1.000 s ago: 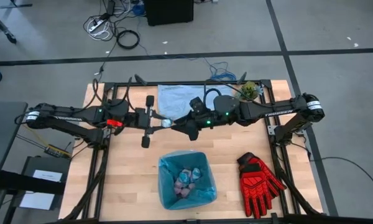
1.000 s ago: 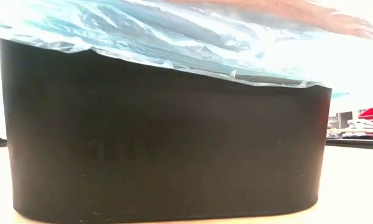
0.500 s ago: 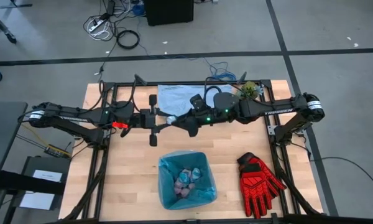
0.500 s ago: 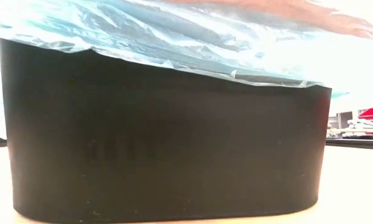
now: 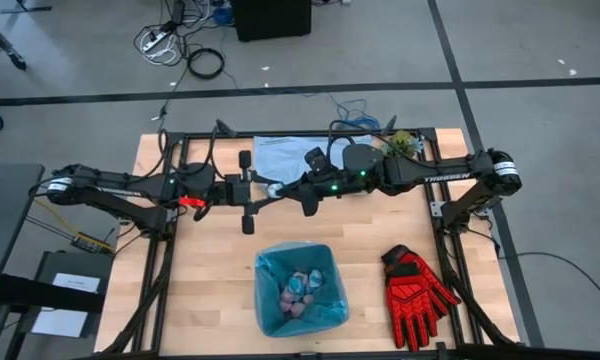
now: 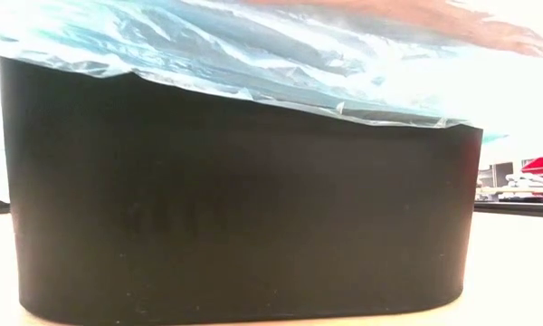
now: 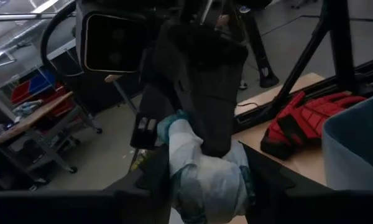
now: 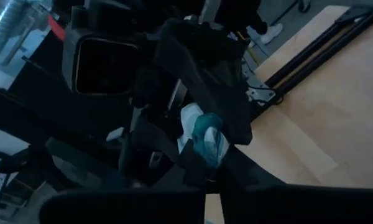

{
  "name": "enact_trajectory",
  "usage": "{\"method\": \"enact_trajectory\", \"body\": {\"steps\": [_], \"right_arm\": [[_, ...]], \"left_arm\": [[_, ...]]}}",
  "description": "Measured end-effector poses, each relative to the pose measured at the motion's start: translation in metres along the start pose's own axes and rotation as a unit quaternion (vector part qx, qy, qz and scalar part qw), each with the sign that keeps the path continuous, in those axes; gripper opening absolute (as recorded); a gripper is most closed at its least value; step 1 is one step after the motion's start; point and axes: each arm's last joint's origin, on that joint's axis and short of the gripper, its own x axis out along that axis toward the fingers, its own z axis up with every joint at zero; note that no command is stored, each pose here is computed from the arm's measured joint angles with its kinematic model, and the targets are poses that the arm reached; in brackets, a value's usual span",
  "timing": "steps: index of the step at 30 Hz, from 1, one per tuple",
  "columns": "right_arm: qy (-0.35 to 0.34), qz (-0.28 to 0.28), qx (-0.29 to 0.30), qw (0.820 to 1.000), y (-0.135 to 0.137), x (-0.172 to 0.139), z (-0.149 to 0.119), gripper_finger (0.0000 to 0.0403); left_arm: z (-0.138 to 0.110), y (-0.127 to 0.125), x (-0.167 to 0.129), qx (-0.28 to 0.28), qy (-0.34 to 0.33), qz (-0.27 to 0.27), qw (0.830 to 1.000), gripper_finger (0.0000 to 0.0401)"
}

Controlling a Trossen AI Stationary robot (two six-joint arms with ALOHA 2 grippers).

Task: Place trash/remove bag and relplace
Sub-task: Put the blue crumbled trash bag into the trash bin

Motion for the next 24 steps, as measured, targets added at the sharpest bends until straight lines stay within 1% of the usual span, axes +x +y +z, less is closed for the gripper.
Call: {"method": "enact_trajectory", "body": {"steps": [2, 5, 7, 9, 11, 12, 14, 16, 18, 20, 21, 24], "right_arm": [[0.008, -0.013, -0.003, 1.000, -0.003, 0.001, -0.002, 0.0006], [0.024, -0.030, -0.004, 0.999, -0.003, -0.002, -0.007, 0.0004], [0.031, -0.036, -0.010, 0.999, 0.000, -0.003, -0.010, 0.0003], [0.046, -0.045, -0.029, 0.998, 0.000, -0.004, -0.015, 0.0003], [0.057, -0.019, -0.037, 0.997, 0.005, -0.007, -0.014, 0.0002], [0.073, 0.005, -0.040, 0.996, 0.008, -0.010, -0.013, 0.0002], [0.110, 0.061, -0.039, 0.991, 0.015, -0.012, -0.014, 0.0002], [0.168, 0.104, -0.040, 0.979, 0.018, -0.012, -0.024, 0.0002], [0.212, 0.138, -0.049, 0.966, 0.021, -0.011, -0.034, 0.0002], [0.253, 0.161, -0.060, 0.952, 0.023, -0.013, -0.041, 0.0001], [0.263, 0.167, -0.071, 0.948, 0.024, -0.014, -0.044, 0.0001], [0.299, 0.164, -0.106, 0.934, 0.024, -0.018, -0.055, 0.0001]], "left_arm": [[-0.003, 0.002, -0.007, 0.015, 0.032, 0.007, 0.999, 0.0158], [-0.006, 0.005, -0.022, 0.022, 0.069, 0.006, 0.997, 0.0170], [-0.006, 0.007, -0.030, 0.017, 0.097, -0.002, 0.995, 0.0181], [-0.012, 0.006, -0.035, 0.010, 0.144, -0.020, 0.989, 0.0190], [-0.019, 0.003, -0.039, -0.010, 0.189, -0.029, 0.982, 0.0196], [-0.020, 0.004, -0.040, -0.028, 0.200, -0.024, 0.979, 0.0197], [-0.013, 0.008, -0.043, -0.075, 0.191, -0.008, 0.979, 0.0197], [-0.005, 0.013, -0.046, -0.116, 0.178, 0.004, 0.977, 0.0197], [0.008, 0.019, -0.049, -0.145, 0.157, 0.015, 0.977, 0.0197], [0.022, 0.028, -0.053, -0.158, 0.134, 0.022, 0.978, 0.0197], [0.031, 0.032, -0.055, -0.168, 0.119, 0.026, 0.978, 0.0197], [0.054, 0.044, -0.064, -0.191, 0.077, 0.034, 0.978, 0.0197]]}}
